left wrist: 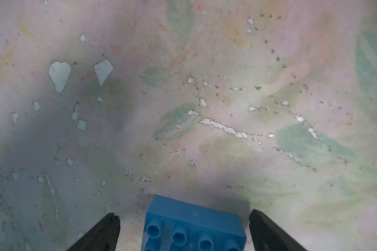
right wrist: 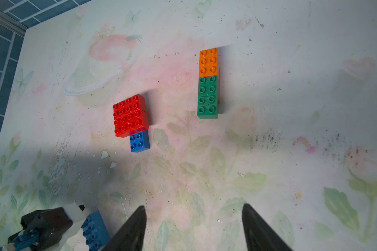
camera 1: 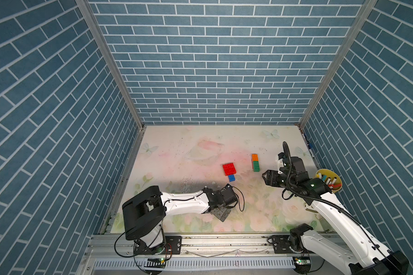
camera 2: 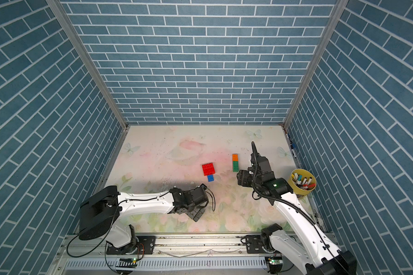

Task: Assemble a rectangle with lego
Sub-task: Pick up the lego brick from the center of the board, then place the lego brick at the center of the board.

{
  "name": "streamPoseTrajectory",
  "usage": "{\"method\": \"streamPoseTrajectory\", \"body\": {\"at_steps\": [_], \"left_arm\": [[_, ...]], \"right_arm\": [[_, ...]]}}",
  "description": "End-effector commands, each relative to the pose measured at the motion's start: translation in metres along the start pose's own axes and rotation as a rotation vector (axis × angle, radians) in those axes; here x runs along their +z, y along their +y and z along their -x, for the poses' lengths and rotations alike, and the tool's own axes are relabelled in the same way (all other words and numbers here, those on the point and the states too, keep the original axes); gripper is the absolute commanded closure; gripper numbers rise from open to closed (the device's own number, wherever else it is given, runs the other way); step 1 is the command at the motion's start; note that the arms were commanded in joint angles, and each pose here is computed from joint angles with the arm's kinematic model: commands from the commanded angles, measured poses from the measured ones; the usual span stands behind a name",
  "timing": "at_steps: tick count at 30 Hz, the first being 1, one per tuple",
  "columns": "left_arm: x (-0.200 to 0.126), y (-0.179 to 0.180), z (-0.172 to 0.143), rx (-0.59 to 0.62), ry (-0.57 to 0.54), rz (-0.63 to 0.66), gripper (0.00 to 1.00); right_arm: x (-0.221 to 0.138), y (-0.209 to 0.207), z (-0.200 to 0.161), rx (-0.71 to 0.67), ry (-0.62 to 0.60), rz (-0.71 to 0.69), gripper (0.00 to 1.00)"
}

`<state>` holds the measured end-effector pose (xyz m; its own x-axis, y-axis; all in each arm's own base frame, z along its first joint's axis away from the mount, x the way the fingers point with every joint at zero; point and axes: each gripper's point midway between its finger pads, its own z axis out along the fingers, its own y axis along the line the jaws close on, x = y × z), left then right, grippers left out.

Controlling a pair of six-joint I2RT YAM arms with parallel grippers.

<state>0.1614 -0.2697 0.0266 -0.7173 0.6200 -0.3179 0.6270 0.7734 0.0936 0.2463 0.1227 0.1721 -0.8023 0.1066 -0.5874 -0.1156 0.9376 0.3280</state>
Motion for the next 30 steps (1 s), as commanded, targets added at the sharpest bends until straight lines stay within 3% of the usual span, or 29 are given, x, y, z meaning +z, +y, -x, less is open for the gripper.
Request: {"method": "streamPoseTrajectory", "body": {"at_steps": [1, 9, 13, 15, 19, 23, 30], "left_arm": [[0.005, -0.002, -0.014, 0.034, 0.052, -0.022, 0.04], [0.012, -0.006, -0.023, 0.031, 0.089, -0.047, 0.21], [0.009, -0.008, -0.016, -0.009, 0.073, -0.055, 0.41], [0.005, -0.010, -0.005, -0.053, 0.041, -0.060, 0.45], [-0.004, -0.018, 0.034, -0.242, -0.076, -0.082, 0.49], [-0.009, -0.027, 0.075, -0.517, -0.196, -0.127, 0.49], [0.029, -0.064, 0.102, -0.749, -0.130, -0.221, 0.45]], "right_arm": [[0.000, -0.001, 0.002, 0.005, -0.012, 0.004, 0.30], [0.002, -0.002, 0.001, 0.013, -0.010, 0.000, 0.31], [0.001, -0.004, 0.001, 0.016, -0.016, -0.007, 0.31], [0.000, -0.008, 0.001, 0.021, -0.025, -0.027, 0.31], [-0.005, -0.020, 0.003, 0.043, -0.069, -0.082, 0.32], [-0.012, -0.034, 0.006, 0.066, -0.122, -0.151, 0.33], [-0.016, -0.043, 0.004, 0.086, -0.143, -0.186, 0.34]]}}
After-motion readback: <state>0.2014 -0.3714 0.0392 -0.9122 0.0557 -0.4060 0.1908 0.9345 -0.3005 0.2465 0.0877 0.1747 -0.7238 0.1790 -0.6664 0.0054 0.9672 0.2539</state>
